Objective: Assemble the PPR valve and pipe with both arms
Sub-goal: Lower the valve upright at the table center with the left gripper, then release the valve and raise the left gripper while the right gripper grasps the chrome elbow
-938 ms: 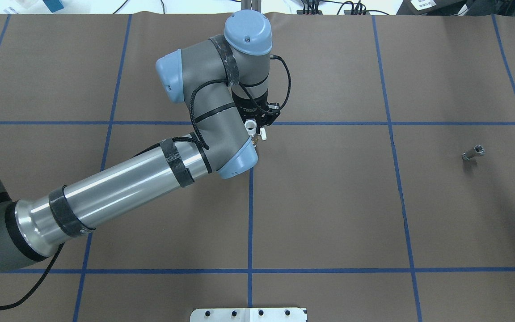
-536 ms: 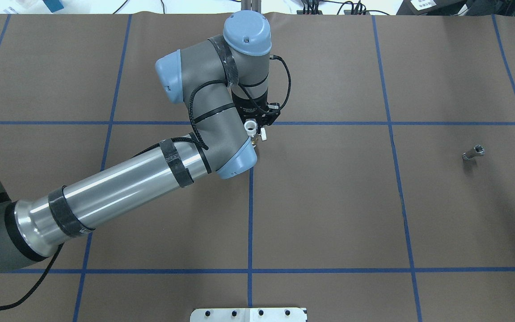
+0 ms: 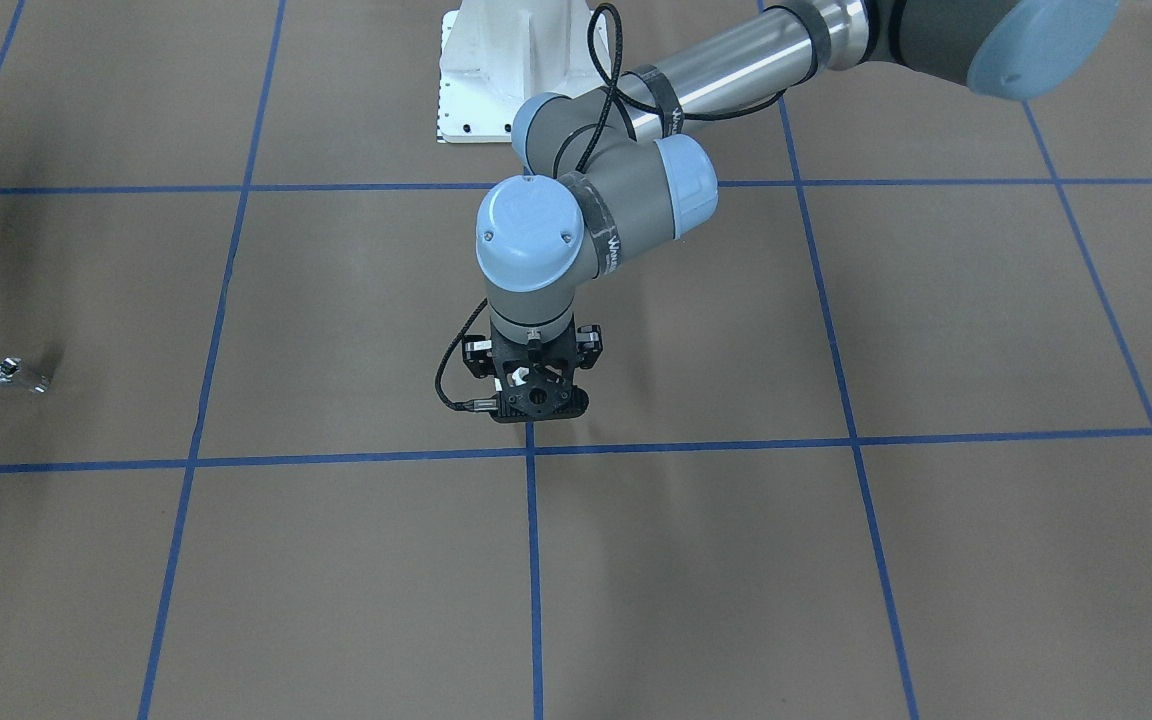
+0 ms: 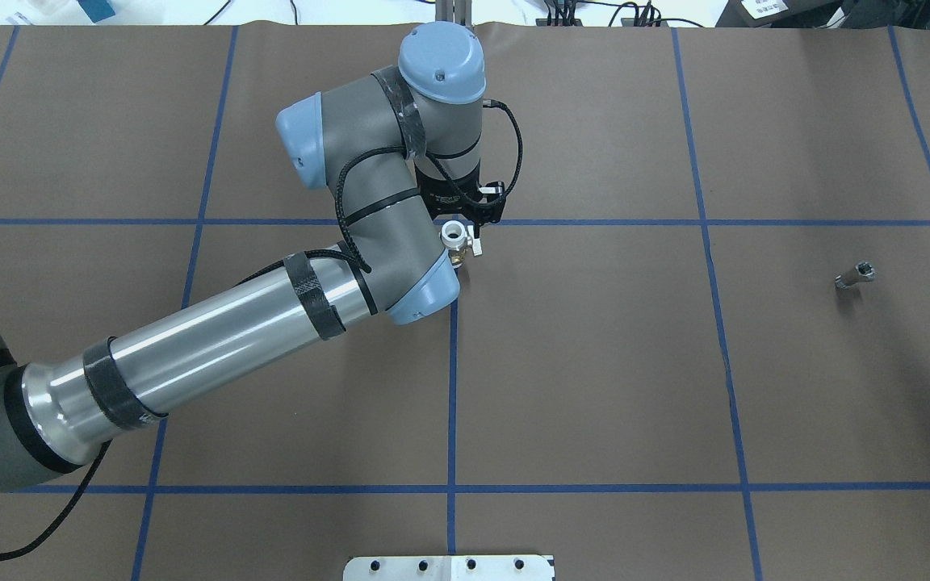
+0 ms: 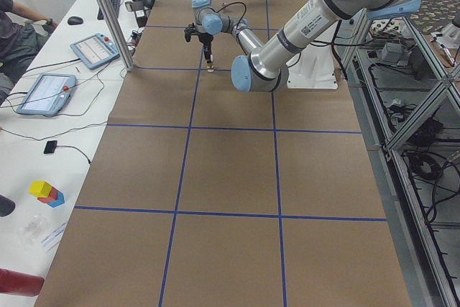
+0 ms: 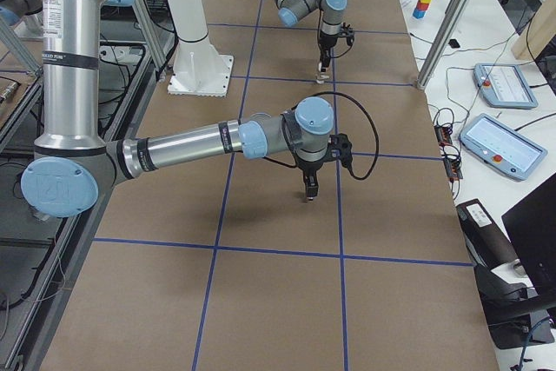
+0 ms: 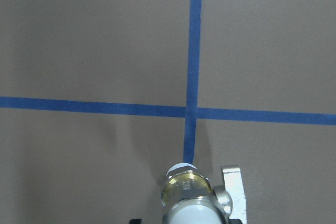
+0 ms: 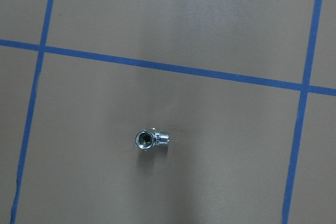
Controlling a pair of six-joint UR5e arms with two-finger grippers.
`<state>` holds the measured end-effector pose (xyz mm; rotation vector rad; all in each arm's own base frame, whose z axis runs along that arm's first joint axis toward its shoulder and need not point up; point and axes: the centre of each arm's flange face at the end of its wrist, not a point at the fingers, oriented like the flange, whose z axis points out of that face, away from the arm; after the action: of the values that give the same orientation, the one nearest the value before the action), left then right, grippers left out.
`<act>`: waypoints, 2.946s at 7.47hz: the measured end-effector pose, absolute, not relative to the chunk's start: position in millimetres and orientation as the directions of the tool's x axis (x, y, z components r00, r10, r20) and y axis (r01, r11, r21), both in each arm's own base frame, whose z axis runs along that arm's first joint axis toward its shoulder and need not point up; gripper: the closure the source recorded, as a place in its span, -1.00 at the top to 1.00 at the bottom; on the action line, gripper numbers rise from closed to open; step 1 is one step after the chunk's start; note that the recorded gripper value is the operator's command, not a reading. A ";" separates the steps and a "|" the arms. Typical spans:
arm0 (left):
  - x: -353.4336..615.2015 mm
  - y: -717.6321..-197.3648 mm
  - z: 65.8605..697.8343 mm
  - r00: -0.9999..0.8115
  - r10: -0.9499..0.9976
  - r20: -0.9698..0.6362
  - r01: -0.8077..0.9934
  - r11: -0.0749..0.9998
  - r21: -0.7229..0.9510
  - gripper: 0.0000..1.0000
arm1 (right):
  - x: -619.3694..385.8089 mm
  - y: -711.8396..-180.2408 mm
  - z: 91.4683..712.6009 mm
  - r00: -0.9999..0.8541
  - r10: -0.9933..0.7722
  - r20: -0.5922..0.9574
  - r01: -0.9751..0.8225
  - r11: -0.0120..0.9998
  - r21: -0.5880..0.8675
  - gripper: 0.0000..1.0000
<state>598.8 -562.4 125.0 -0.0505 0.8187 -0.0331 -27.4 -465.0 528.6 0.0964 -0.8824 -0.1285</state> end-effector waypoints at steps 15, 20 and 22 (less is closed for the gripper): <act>367.8 -526.8 213.9 0.683 0.081 -0.726 -0.010 0.995 0.102 0.52 | -188.0 -500.5 572.5 0.695 -0.053 0.717 0.031 0.999 0.044 0.74; 368.5 -526.9 215.0 0.685 0.081 -0.724 -0.010 0.995 0.101 0.52 | -199.3 -511.5 581.2 0.702 -0.053 0.710 0.043 0.999 0.032 0.55; 368.6 -526.9 214.8 0.685 0.081 -0.724 -0.010 0.995 0.101 0.52 | -198.3 -509.7 582.9 0.702 -0.053 0.710 0.045 0.999 0.030 0.55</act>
<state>368.6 -526.9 214.8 0.0914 0.8154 0.0511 -198.3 -509.7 582.9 0.0109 -0.7903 -0.0541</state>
